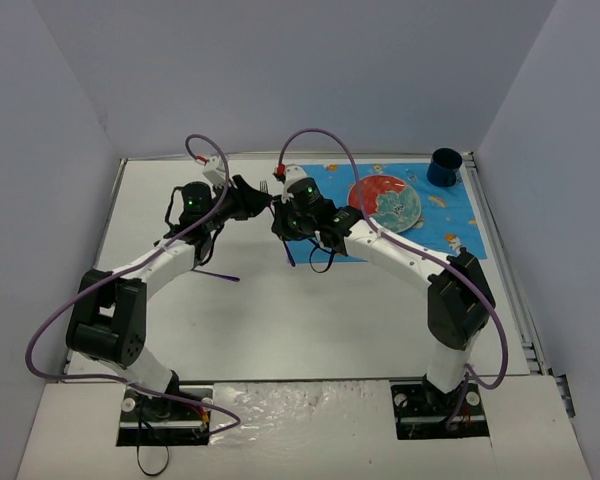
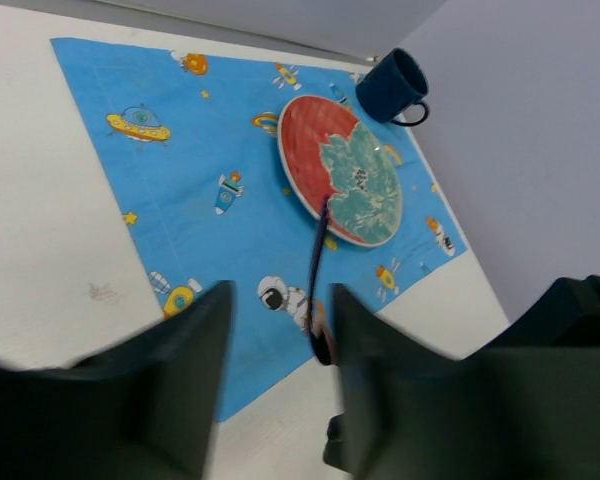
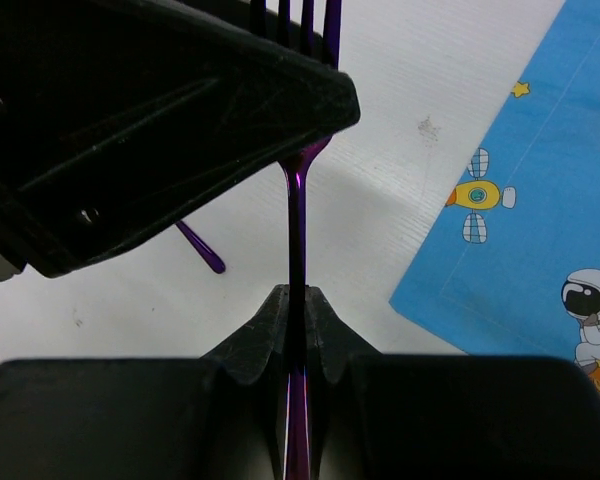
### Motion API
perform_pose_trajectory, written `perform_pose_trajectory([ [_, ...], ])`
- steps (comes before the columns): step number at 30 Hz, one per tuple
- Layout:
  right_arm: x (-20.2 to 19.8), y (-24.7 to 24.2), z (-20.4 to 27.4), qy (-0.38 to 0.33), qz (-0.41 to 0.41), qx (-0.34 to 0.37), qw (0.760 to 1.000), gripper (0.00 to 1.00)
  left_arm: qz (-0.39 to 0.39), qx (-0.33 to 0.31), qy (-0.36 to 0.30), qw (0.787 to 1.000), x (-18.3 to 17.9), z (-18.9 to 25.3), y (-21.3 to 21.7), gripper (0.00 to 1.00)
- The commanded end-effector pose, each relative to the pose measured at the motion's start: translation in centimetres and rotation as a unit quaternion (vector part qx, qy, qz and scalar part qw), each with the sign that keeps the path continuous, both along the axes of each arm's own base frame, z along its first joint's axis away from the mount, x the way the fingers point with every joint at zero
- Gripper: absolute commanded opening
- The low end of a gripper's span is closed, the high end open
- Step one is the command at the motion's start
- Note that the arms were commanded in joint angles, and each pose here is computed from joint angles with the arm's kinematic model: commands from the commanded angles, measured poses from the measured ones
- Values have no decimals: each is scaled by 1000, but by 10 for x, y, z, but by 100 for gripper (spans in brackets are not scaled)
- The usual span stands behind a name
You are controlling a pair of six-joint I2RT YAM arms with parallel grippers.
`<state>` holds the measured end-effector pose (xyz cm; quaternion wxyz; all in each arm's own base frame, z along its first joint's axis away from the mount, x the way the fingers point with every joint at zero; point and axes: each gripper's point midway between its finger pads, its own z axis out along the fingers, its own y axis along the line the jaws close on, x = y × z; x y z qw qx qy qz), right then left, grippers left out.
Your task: Set the dinner table for one person
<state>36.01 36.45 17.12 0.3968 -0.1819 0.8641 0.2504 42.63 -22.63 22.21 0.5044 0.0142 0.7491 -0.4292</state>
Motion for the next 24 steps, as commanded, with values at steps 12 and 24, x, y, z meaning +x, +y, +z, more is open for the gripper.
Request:
perform_pose_trajectory([
  [12,42,-63,-20,-22,-112,-35,993,0,97,73,36,992,2,28,49,97],
  [24,121,-133,-73,13,-247,-109,963,0,264,336,221,877,-79,-67,171,97],
])
